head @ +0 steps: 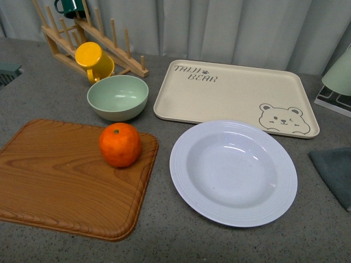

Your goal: Place orange and plate with both arms

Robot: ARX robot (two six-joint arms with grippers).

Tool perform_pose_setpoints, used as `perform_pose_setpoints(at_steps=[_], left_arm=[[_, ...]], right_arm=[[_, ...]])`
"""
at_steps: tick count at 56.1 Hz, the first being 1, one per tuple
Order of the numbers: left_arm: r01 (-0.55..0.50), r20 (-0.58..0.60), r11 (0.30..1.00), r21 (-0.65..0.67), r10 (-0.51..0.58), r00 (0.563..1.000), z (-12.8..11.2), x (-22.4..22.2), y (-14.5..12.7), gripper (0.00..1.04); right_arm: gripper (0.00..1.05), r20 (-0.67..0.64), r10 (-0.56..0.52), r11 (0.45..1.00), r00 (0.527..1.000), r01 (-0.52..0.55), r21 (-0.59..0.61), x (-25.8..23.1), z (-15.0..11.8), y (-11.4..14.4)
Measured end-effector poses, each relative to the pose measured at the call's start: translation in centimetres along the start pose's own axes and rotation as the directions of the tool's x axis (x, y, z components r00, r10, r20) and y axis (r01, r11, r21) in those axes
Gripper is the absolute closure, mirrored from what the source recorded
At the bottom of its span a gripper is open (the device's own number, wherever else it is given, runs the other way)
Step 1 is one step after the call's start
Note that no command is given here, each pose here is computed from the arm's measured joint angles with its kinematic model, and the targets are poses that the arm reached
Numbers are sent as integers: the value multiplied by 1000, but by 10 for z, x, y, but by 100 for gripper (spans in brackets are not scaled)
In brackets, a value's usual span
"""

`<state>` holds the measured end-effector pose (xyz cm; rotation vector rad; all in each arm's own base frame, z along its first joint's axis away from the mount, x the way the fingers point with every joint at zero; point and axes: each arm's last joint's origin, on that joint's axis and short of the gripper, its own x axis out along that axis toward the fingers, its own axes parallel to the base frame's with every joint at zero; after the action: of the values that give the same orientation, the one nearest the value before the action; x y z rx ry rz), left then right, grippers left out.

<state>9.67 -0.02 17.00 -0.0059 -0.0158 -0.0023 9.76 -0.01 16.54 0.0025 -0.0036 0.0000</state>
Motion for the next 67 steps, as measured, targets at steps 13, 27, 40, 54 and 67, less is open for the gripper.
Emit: perform_pose_setpoints(at_steps=[13,27,40,54,67], left_arm=[[0,0,1000,0,0,1000,0,0,0,6],[0,0,1000,0,0,1000,0,0,0,6],[0,0,1000,0,0,1000,0,0,0,6],[0,0,1000,0,0,1000,0,0,0,6],[0,0,1000,0,0,1000,0,0,0,6]], right_arm=[[9,0,0,1000,1000,0,0,0,0,0],[9,0,0,1000,1000,0,0,0,0,0],[9,0,0,1000,1000,0,0,0,0,0],[9,0,0,1000,1000,0,0,0,0,0],[9,0,0,1000,1000,0,0,0,0,0]])
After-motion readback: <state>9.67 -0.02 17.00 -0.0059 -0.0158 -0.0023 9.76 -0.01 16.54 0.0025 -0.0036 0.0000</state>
